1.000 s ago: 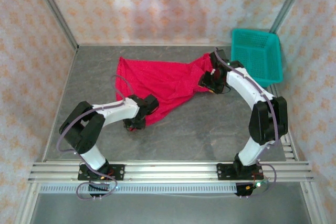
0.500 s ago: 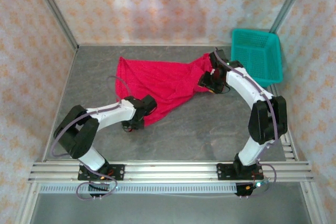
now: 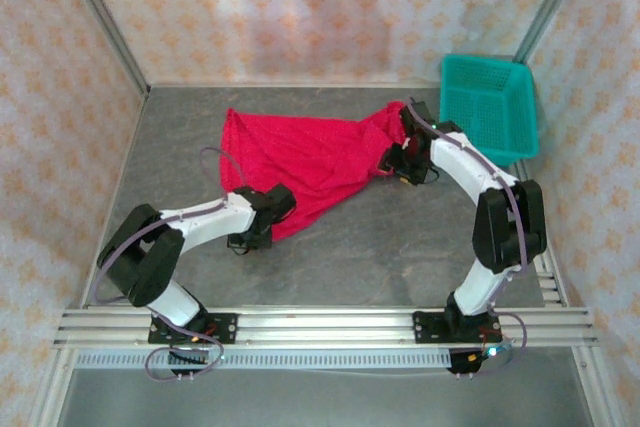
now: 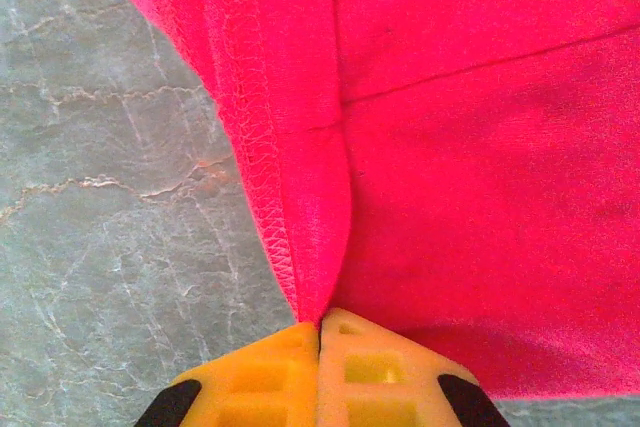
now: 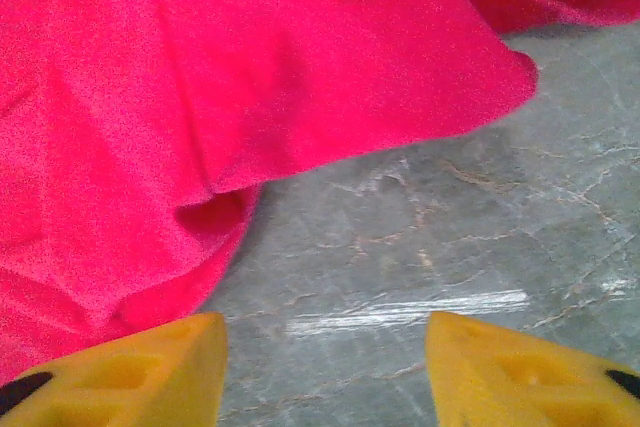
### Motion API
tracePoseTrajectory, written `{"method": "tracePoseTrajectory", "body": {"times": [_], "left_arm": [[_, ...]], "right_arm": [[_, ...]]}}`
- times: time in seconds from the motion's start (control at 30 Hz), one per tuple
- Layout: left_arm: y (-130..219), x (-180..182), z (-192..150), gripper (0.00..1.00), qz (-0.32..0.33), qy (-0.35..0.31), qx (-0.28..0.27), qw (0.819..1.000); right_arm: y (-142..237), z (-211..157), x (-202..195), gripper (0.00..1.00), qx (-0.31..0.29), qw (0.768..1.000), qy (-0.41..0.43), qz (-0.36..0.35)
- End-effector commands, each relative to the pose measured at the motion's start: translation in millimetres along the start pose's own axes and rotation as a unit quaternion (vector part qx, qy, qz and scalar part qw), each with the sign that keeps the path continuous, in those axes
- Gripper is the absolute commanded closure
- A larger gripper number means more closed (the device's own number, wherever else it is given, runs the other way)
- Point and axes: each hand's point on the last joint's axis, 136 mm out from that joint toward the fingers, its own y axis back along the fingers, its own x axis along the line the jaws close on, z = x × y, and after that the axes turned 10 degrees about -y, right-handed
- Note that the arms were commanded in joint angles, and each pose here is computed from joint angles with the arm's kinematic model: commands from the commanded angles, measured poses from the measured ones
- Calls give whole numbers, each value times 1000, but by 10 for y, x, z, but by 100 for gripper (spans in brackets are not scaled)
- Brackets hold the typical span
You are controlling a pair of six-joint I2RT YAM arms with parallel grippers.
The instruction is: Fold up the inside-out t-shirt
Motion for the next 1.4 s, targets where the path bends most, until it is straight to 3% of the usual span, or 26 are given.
{"method": "tracePoseTrajectory", "body": {"times": [0.0, 0.1, 0.33, 0.4, 0.43, 0.53, 0.57, 0.63, 0.77, 0.93, 1.07, 1.23, 1.37], "left_arm": [[282, 195, 126, 100, 11, 25, -38, 999], [492, 281, 256, 100, 0, 44, -75, 996], [822, 451, 454, 100, -44, 110, -150, 982], [891, 530, 475, 100, -53, 129, -170, 976], [935, 586, 485, 100, -57, 142, -180, 972], [1077, 789, 511, 100, -62, 180, -216, 958], [1146, 863, 524, 100, -67, 193, -232, 951], [1282, 964, 572, 100, -86, 214, -263, 937], [1674, 1258, 755, 100, -112, 256, -323, 904], [2288, 1682, 1044, 100, -116, 276, -371, 879], [2744, 1960, 1230, 100, -124, 279, -408, 860], [3160, 2163, 1382, 100, -149, 292, -449, 831], [3274, 2208, 1491, 100, -161, 293, -461, 822]], "right_arm": [[-134, -3, -142, 36, 3, 1000, -8, -6], [-278, 86, -128, 27, -11, 1000, -6, 0], [-663, 694, 187, 30, -72, 996, -35, 34], [-754, 824, 270, 38, -80, 995, -40, 37], [-793, 868, 317, 48, -79, 995, -42, 40], [-713, 890, 417, 93, -67, 996, -48, 45], [-596, 883, 441, 100, -70, 995, -51, 51], [-289, 872, 472, 100, -87, 993, -50, 58], [697, 838, 626, 100, -124, 987, -25, 94], [2021, 731, 757, 100, -150, 971, -15, 187], [2840, 628, 652, 100, -173, 950, -29, 257], [3483, 458, 608, 100, -196, 926, -31, 321], [3512, 416, 606, 100, -190, 925, -28, 327]]}}
